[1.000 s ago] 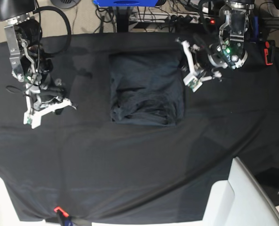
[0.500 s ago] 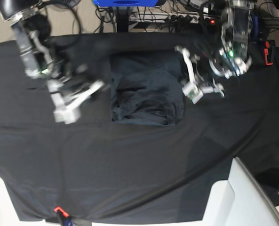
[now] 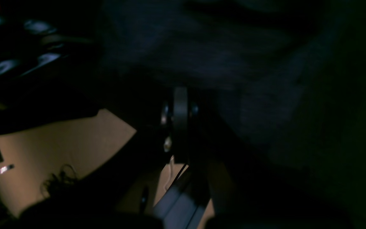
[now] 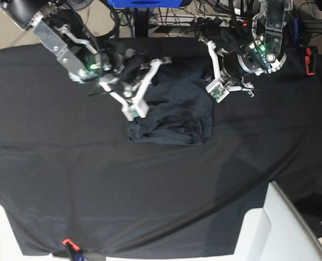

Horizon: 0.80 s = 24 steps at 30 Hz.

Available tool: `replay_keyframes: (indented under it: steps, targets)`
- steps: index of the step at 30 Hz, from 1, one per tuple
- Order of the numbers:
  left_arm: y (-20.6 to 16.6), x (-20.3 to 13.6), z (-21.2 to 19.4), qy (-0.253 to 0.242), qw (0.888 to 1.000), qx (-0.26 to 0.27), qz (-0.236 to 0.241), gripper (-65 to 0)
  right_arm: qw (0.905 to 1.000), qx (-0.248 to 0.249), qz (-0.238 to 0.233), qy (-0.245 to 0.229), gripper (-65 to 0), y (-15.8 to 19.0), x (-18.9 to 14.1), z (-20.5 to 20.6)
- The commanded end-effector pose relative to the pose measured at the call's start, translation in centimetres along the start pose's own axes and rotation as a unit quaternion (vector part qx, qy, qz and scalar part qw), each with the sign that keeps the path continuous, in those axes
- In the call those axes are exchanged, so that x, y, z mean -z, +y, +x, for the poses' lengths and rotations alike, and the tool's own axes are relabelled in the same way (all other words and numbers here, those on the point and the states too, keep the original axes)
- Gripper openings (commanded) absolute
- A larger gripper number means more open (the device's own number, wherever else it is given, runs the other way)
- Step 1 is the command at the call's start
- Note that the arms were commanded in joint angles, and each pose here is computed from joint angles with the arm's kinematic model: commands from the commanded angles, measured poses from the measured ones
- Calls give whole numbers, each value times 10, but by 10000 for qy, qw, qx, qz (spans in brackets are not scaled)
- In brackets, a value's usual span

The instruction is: Fold the T-shirt properly

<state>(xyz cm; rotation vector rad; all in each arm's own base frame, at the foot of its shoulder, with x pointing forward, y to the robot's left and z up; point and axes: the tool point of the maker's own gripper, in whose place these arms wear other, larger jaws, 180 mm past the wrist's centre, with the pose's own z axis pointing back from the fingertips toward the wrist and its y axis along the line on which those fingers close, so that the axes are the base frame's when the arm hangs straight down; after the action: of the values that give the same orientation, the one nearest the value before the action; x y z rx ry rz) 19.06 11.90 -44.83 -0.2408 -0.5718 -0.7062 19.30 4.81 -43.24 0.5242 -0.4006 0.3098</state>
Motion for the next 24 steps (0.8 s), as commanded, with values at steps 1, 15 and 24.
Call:
replay_keyframes:
  steps: [1, 15, 24]
  targets:
    - [1, 0, -3, 3, 10000, -18, -15, -650, 10000, -11, -16, -30, -650, -1, 2, 2]
    - [5, 5, -31, 328, 9992, -222, -68, -650, 9992, 235, -215, 232, -650, -15, 20, -27]
    - [17, 5, -3, 54, 10000, -25, 56, -650, 9983, 347, -285, 374, -650, -20, 18, -44]
